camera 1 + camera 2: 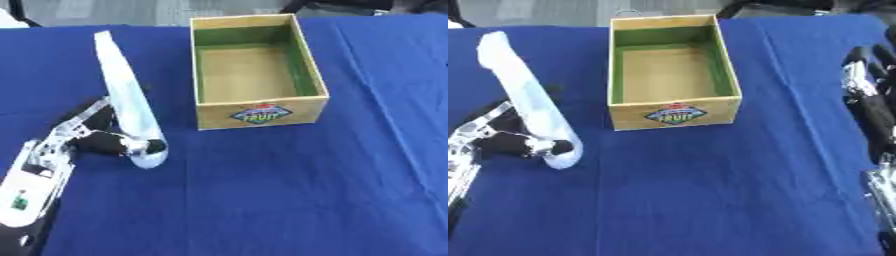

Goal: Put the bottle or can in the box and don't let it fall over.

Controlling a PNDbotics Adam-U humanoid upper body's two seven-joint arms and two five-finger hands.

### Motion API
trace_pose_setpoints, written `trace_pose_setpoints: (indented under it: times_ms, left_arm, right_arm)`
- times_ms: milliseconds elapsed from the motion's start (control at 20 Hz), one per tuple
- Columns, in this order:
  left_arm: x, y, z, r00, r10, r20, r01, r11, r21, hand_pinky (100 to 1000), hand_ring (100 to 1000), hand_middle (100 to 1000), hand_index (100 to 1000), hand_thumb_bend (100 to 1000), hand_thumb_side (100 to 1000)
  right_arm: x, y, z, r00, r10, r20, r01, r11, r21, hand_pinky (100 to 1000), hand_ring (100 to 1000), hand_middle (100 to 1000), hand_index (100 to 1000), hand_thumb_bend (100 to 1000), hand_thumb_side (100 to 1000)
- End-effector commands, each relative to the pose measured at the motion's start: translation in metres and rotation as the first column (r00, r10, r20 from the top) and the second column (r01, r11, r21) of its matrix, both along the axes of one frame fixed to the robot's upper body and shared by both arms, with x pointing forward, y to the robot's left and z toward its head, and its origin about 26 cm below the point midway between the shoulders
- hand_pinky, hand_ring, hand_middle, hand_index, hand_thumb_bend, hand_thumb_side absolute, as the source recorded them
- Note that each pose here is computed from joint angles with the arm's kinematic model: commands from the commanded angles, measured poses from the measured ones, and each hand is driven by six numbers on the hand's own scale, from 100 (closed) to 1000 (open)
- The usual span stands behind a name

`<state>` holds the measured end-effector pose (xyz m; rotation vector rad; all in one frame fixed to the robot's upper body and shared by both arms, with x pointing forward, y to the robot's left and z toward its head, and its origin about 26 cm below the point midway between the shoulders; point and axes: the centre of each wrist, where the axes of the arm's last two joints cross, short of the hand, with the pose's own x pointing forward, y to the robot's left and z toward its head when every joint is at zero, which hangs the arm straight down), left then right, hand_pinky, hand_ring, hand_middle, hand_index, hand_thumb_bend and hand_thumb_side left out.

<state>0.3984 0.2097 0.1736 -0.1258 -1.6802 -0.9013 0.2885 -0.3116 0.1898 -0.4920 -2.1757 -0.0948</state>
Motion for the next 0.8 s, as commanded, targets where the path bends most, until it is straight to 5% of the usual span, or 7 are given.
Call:
trace_pose_setpoints:
  times_ms: [50, 300, 800]
  left_arm:
    - [0.0008, -0.0034, 0.0074, 1.000, -0.019, 0.023, 0.019, 1.000, 0.013, 1000, 1000, 1000, 908, 685, 156]
    - [0.0008, -0.0044, 0.0048, 0.998, -0.049, 0.028, 0.049, 0.999, 0.004, 1000, 1000, 1000, 830, 603, 100]
    - [0.0024, -0.0050, 0.0016, 0.998, -0.054, 0.011, 0.054, 0.998, -0.041, 1000, 1000, 1000, 631, 112, 100]
  right_arm:
    - [-0.0023, 0.0006, 0.0097, 1.000, 0.009, 0.027, -0.009, 1.000, -0.015, 1000, 1000, 1000, 976, 100, 470]
    - [-0.0021, 0.0003, 0.0107, 0.999, -0.003, 0.045, 0.002, 1.000, 0.016, 1000, 992, 1000, 969, 100, 470]
    - [-0.0018, 0.0007, 0.0113, 0.999, -0.003, 0.045, 0.002, 1.000, 0.024, 1000, 991, 1000, 968, 100, 470]
